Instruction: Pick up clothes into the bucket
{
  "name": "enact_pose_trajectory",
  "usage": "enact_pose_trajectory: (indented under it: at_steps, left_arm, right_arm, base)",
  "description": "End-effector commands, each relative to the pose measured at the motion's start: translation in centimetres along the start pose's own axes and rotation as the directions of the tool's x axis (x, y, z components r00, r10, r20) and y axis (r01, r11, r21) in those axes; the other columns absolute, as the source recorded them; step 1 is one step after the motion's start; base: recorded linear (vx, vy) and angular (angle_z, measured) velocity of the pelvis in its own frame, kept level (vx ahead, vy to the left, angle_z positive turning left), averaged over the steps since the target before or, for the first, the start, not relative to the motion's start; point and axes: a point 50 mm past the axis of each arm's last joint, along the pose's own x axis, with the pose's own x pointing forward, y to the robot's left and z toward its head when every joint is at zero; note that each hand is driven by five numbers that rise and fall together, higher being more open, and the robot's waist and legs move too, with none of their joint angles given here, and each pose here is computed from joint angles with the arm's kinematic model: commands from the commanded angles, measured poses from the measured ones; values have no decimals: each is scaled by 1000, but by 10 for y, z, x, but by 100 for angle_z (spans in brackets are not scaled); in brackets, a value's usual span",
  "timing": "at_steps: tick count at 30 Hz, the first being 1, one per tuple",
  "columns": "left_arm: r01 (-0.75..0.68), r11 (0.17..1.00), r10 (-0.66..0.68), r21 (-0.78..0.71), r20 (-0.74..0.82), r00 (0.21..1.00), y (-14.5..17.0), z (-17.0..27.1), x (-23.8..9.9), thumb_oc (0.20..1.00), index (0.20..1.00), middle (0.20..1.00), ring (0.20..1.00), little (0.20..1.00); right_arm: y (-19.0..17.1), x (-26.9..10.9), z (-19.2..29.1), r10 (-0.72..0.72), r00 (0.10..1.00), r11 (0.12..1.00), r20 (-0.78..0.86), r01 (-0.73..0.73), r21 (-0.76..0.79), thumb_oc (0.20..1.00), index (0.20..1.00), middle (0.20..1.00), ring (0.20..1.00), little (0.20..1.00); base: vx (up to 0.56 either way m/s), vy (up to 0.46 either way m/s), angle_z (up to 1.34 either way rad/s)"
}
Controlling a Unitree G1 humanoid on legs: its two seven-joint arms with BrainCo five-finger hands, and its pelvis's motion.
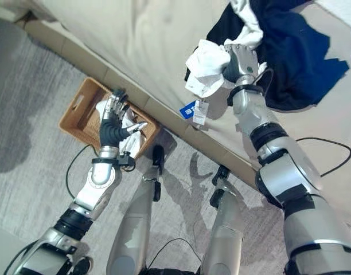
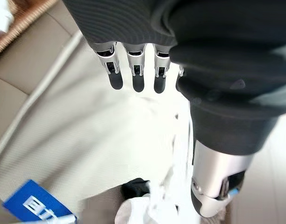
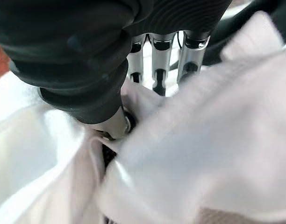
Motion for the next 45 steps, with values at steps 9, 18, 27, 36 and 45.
enact_pose_trajectory:
  at_steps: [9, 18, 27, 36, 45]
  left_arm:
    - [-62, 998, 63, 15, -79, 995, 22, -22, -22, 1000, 1000, 1000, 1000, 1000]
    - [-63, 998, 66, 23, -145, 987, 42, -31, -39, 1000, 1000, 1000, 1000, 1000]
    - [-46, 998, 51, 33, -168, 984, 43, -33, -45, 1000, 1000, 1000, 1000, 1000]
    - [12, 999, -16, -34, -104, 994, 26, -19, -35, 1000, 1000, 1000, 1000, 1000]
    - [47, 998, -49, -48, -52, 997, 14, -9, -26, 1000, 1000, 1000, 1000, 1000]
  right_arm:
    - [-15, -60, -18, -49, 996, 807, 71, -3, 591, 200, 200, 200, 200, 200]
    - [-34, -85, -26, -67, 991, 589, 116, -55, 806, 200, 200, 200, 200, 200]
    - [-38, -73, -27, -79, 993, 703, 89, -8, 711, 200, 200, 200, 200, 200]
    - [-12, -5, -21, 42, 998, 983, -36, -35, 179, 200, 200, 200, 200, 200]
    - [17, -5, -24, 154, 982, 986, -109, -160, -54, 200, 200, 200, 200, 200]
  base:
    - [93, -43, -13]
    - [91, -17, -8]
    - [38, -5, -2]
    - [-84, 7, -1]
    - [-63, 5, 9]
